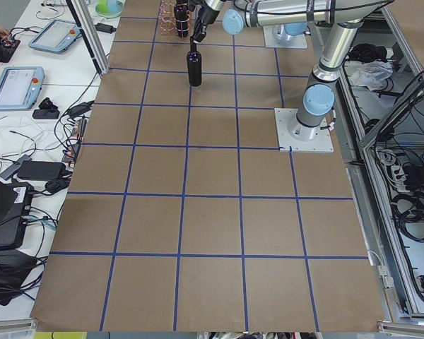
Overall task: Place wine into wine basket
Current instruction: 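Carry the dark wine bottle with the left gripper toward the table center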
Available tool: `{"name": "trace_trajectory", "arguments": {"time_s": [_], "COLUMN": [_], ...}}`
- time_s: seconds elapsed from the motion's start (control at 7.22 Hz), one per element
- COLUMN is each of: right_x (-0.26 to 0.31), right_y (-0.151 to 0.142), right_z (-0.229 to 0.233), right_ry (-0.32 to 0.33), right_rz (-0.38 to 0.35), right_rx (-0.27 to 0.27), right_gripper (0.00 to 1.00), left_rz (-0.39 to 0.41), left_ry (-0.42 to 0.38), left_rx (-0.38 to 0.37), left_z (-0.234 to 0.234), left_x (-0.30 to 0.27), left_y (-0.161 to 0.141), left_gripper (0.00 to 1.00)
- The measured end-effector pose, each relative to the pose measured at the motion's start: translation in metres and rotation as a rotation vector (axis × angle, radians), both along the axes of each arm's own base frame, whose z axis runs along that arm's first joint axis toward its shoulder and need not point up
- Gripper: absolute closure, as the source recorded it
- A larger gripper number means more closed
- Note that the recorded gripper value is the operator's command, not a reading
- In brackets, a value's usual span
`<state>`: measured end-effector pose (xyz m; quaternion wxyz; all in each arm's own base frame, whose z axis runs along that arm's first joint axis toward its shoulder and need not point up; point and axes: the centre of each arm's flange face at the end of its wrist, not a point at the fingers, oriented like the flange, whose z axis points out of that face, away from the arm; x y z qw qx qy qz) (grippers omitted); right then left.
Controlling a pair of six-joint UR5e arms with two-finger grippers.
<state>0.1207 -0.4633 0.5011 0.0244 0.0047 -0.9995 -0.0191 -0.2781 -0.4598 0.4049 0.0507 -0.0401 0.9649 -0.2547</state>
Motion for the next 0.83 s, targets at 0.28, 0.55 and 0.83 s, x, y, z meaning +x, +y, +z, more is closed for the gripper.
{"name": "trace_trajectory", "arguments": {"time_s": [0.28, 0.55, 0.83], "right_x": [0.0, 0.0, 0.0], "right_y": [0.0, 0.0, 0.0], "right_z": [0.0, 0.0, 0.0], "right_ry": [-0.001, -0.001, -0.001], "right_rz": [0.0, 0.0, 0.0], "right_rx": [0.002, 0.0, -0.002], "right_gripper": [0.0, 0.0, 0.0], "left_rz": [-0.005, -0.021, -0.026], "left_ry": [0.01, 0.051, 0.063], "left_rx": [-0.012, -0.001, -0.002], "left_z": [-0.014, -0.022, -0.02], "left_x": [0.005, 0.001, 0.0], "left_y": [-0.018, -0.023, -0.022], "left_gripper": [1.0, 1.0, 1.0]}}
